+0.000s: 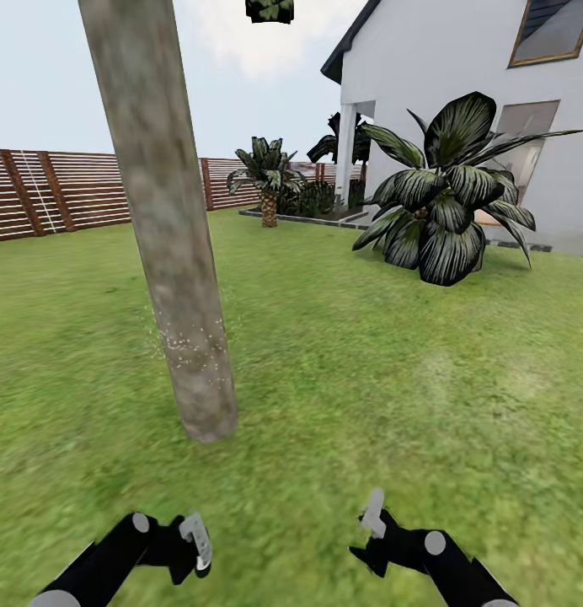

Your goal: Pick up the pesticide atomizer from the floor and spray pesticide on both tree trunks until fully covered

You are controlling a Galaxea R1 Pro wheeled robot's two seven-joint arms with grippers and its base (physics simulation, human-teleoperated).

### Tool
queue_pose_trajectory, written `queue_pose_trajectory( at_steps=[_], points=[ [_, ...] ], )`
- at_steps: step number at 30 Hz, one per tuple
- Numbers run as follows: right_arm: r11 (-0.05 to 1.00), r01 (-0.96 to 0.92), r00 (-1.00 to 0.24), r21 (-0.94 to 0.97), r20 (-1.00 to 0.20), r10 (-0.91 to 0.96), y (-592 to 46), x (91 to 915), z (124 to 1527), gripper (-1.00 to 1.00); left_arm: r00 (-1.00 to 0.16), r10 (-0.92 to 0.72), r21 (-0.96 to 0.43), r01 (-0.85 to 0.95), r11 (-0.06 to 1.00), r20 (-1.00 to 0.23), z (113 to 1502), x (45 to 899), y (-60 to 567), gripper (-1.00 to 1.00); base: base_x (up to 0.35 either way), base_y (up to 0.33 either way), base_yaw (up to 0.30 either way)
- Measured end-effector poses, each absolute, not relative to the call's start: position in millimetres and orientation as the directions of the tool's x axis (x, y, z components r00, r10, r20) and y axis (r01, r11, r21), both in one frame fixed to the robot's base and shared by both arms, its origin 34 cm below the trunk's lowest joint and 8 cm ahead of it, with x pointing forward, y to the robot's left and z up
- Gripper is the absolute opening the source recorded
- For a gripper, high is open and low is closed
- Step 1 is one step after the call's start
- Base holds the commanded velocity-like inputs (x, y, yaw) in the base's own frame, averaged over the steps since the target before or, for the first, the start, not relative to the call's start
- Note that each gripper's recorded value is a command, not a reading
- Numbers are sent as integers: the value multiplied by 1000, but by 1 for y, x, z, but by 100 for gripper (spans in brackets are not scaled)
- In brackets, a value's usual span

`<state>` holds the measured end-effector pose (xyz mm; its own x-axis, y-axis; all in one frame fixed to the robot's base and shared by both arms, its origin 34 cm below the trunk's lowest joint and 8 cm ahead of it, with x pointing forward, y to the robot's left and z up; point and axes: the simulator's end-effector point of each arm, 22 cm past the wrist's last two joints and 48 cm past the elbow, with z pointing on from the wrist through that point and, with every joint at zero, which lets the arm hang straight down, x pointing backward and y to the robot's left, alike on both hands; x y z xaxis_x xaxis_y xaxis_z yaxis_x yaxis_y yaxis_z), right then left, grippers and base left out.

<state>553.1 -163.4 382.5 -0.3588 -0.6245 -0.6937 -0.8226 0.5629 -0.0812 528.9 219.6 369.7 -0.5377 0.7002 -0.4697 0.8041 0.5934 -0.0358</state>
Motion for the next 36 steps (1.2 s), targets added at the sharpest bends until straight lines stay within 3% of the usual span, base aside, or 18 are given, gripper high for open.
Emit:
queue_pose_trajectory(
  at_steps=[16,36],
  points=[
    [274,-961,-158,-38,-738,-656,-17,528,413,-100,-466,734,-68,863,501,-494,368,515,156,-100,0,0,0],
    [247,-968,-138,-30,-762,-632,9,528,426,-100,-373,747,-96,917,387,-550,376,500,105,-100,0,0,0]
  ],
)
